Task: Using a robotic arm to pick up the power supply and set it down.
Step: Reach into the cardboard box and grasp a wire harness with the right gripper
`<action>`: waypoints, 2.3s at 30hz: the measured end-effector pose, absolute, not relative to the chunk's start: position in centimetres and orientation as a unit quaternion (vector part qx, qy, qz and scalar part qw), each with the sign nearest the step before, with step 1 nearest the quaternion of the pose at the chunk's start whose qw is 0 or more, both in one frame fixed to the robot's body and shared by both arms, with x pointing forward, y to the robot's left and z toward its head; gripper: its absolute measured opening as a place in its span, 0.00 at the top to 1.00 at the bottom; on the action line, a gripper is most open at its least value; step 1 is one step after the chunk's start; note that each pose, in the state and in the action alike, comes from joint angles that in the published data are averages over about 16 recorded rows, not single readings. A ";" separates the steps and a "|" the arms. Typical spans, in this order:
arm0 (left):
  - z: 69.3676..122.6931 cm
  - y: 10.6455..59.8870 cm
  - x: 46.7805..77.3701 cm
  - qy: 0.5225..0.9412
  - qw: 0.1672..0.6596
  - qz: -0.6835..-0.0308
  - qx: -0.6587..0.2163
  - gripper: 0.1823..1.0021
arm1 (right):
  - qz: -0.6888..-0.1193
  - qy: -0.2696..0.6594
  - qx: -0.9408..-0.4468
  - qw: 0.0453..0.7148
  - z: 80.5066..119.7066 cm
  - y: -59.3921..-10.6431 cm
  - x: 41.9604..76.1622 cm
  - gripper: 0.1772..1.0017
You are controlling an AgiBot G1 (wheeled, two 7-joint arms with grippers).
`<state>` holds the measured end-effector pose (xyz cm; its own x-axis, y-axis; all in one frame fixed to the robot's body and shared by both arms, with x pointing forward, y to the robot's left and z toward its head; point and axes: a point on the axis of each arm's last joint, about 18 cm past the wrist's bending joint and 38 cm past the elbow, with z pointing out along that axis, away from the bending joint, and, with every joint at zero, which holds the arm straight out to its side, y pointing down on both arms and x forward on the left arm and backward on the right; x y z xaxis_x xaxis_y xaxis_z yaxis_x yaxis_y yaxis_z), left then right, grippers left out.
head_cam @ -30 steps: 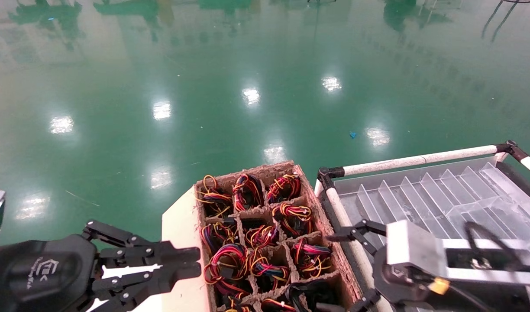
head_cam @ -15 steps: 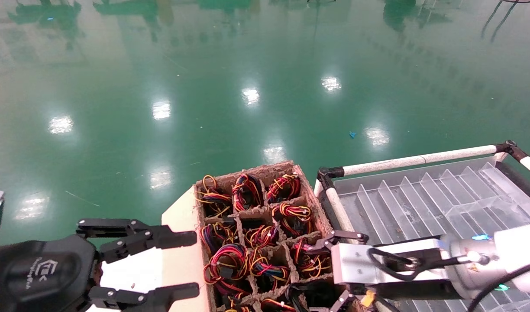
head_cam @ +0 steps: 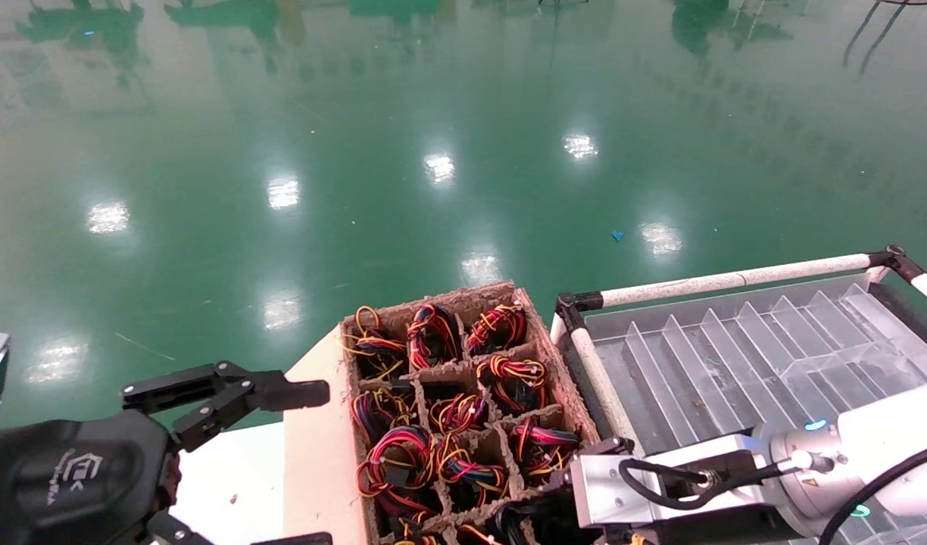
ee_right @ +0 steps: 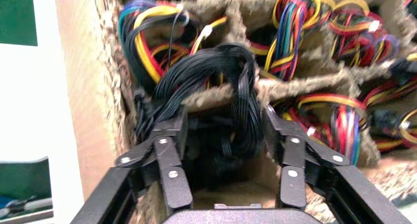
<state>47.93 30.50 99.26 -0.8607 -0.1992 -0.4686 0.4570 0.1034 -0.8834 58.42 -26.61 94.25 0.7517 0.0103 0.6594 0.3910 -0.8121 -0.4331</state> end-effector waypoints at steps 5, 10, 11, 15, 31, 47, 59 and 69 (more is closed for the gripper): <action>99.3 30.5 47.9 0.700 0.247 -0.663 0.092 0.16 | -0.332 -0.104 -0.895 0.280 94.2 -27.1 58.4 0.53; 99.3 30.5 47.9 0.700 0.247 -0.663 0.092 0.08 | -0.334 -0.096 -0.895 0.279 94.2 -27.7 58.3 0.66; 99.3 30.5 47.9 0.700 0.247 -0.663 0.092 0.07 | -0.334 -0.094 -0.895 0.280 94.2 -27.8 58.3 0.70; 99.3 30.5 47.9 0.700 0.247 -0.663 0.092 0.03 | -0.334 -0.089 -0.894 0.284 94.1 -28.2 58.1 0.78; 99.3 30.5 47.9 0.700 0.247 -0.663 0.092 0.00 | -0.345 -0.089 -0.874 0.330 95.2 -28.7 56.9 0.96; 99.3 30.5 47.9 0.700 0.247 -0.663 0.092 0.00 | -0.396 -0.079 -0.811 0.424 101.6 -30.8 53.8 0.97; 99.3 30.5 47.9 0.700 0.247 -0.663 0.092 0.00 | -0.428 -0.096 -0.767 0.468 106.7 -32.2 50.2 0.98; 99.3 30.5 47.9 0.700 0.247 -0.663 0.092 0.00 | -0.416 -0.114 -0.798 0.420 106.2 -32.1 50.0 0.98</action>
<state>47.93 30.50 99.26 -0.8607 -0.1992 -0.4686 0.4570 0.1034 -0.8834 49.97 -32.09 106.21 0.6272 -0.1674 0.7607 0.5316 -0.6218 -0.5751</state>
